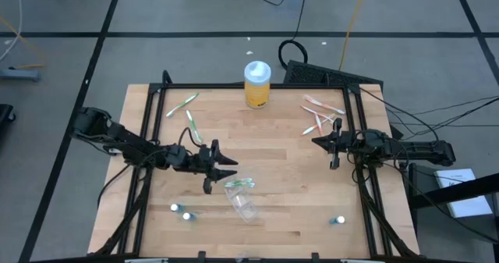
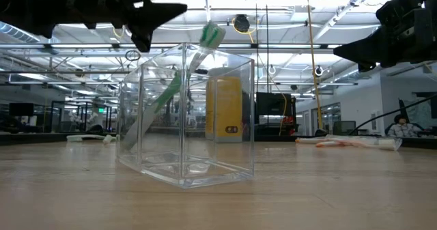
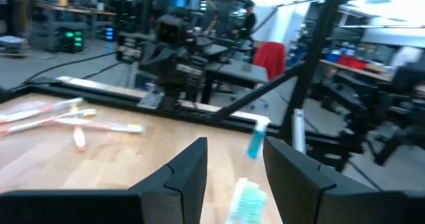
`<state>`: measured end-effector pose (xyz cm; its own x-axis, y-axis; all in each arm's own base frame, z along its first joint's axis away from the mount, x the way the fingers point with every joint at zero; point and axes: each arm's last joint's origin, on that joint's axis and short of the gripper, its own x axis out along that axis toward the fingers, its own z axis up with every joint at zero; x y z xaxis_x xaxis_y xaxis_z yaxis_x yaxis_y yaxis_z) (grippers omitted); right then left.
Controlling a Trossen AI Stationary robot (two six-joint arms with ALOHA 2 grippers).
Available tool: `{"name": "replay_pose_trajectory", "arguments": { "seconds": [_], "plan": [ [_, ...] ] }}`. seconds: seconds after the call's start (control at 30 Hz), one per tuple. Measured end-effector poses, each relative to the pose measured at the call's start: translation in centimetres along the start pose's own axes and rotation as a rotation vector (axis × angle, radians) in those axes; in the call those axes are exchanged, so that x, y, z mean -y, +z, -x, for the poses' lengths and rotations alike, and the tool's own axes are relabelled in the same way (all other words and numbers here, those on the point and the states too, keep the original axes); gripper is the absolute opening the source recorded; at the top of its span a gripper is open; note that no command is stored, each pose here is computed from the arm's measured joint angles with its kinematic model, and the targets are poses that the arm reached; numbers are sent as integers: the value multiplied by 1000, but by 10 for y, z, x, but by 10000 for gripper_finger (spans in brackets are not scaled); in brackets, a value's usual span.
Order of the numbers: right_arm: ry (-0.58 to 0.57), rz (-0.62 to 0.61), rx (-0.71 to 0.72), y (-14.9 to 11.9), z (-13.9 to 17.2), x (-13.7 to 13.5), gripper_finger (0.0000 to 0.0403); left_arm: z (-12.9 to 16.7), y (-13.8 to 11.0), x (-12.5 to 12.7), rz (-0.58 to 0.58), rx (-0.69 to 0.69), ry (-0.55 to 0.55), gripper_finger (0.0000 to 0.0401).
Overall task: Pick & Place toothbrushing station
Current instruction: Put the blue mouthwash into the transparent organizer
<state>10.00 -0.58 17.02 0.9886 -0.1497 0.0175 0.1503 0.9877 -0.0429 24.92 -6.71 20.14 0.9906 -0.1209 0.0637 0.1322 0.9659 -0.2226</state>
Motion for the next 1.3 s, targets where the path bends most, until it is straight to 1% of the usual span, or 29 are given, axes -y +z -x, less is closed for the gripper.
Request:
{"name": "replay_pose_trajectory", "arguments": {
  "seconds": [0.07, 0.17, 0.3, 0.4, 0.47, 0.53, 0.63, 0.7, 0.77, 0.83, 0.93, 1.0, 1.1, 1.17, 1.3],
  "plan": [
    [0, 0, 0, 0, 0, 0, 4, 3, 3, 3, 11, -20, -56, 154],
    [0, 0, -1, 0, 0, 0, 4, 8, 5, 9, 66, -87, -135, 154],
    [0, 0, -1, 0, 0, 0, 4, 16, -3, 20, 163, -226, -171, 154],
    [0, 0, -1, 0, 0, 0, 4, 19, -7, 33, 264, -320, -189, 154],
    [0, 0, 0, 0, 0, 0, 4, 17, -5, 45, 306, -416, -186, 154],
    [0, 0, -1, 0, 0, 0, 4, 12, 3, 58, 321, -513, -171, 154],
    [0, 0, -1, 0, 0, 0, 4, 8, 19, 77, 314, -689, -127, 154],
    [0, 0, 0, 0, 0, 0, 4, 6, 30, 87, 298, -779, -58, 154],
    [0, 0, 0, 0, 0, 0, 4, 8, 37, 95, 277, -854, 38, 154],
    [0, 0, 0, 0, 0, 0, 4, 11, 44, 102, 267, -899, 119, 154],
    [0, 0, 0, 0, 0, 0, 4, 18, 43, 111, 250, -973, 193, 154],
    [0, 0, 0, 0, 0, 0, 4, 22, 37, 118, 241, -1013, 200, 154],
    [0, 0, 1, 0, 0, 0, 4, 27, 34, 129, 262, -1045, 151, 154],
    [0, 0, 2, 0, 0, 0, 4, 31, 30, 135, 272, -1051, 160, 153],
    [0, 0, 0, 0, 0, 0, 4, 40, 28, 144, 210, -1038, 162, 137]
  ]
}}
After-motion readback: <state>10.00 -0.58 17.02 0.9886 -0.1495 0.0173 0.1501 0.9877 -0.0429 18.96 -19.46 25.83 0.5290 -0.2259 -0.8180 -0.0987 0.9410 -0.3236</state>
